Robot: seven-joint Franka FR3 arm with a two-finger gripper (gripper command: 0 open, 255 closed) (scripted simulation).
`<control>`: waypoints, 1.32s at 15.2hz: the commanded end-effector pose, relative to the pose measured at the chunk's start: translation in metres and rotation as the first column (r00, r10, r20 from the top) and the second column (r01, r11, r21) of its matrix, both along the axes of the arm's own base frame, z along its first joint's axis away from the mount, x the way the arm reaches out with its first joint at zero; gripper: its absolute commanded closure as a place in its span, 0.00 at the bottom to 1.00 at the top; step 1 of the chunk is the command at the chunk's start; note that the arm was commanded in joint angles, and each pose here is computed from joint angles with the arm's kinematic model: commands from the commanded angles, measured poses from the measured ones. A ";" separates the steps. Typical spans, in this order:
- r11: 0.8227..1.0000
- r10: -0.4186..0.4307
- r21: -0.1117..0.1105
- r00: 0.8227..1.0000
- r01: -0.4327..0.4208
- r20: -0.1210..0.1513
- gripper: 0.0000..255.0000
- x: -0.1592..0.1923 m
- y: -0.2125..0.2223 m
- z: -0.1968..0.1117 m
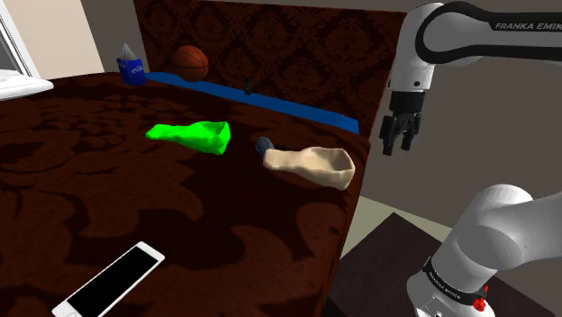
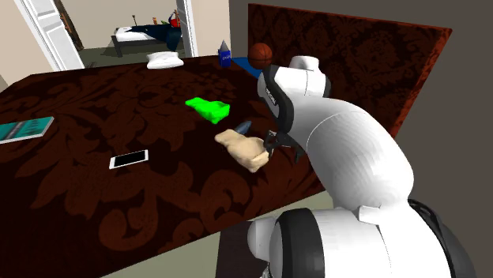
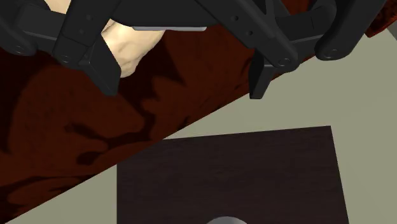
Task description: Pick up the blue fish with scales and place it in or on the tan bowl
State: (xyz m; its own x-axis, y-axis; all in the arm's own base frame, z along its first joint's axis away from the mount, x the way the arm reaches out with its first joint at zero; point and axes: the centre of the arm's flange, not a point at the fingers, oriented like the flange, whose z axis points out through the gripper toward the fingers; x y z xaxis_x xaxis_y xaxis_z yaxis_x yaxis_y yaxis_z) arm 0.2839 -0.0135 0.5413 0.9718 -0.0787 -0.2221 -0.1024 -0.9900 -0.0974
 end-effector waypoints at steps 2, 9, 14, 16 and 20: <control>1.000 -0.009 0.001 1.000 0.009 0.002 0.00 0.011 0.006 -0.003; 0.998 -0.068 0.009 0.998 0.068 0.012 0.00 0.087 0.045 -0.024; 0.994 -0.111 0.015 0.994 0.110 0.020 0.00 0.144 0.070 -0.039; 0.992 -0.128 0.018 0.992 0.127 0.023 0.00 0.166 0.079 -0.044; 0.987 -0.161 0.023 0.986 0.161 0.028 0.00 0.212 0.097 -0.055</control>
State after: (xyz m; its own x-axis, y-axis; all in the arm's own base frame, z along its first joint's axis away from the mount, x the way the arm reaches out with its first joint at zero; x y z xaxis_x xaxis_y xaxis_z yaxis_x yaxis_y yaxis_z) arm 0.4856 0.0814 0.4905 0.9548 -0.2238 -0.1957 -0.2498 -0.9608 -0.1201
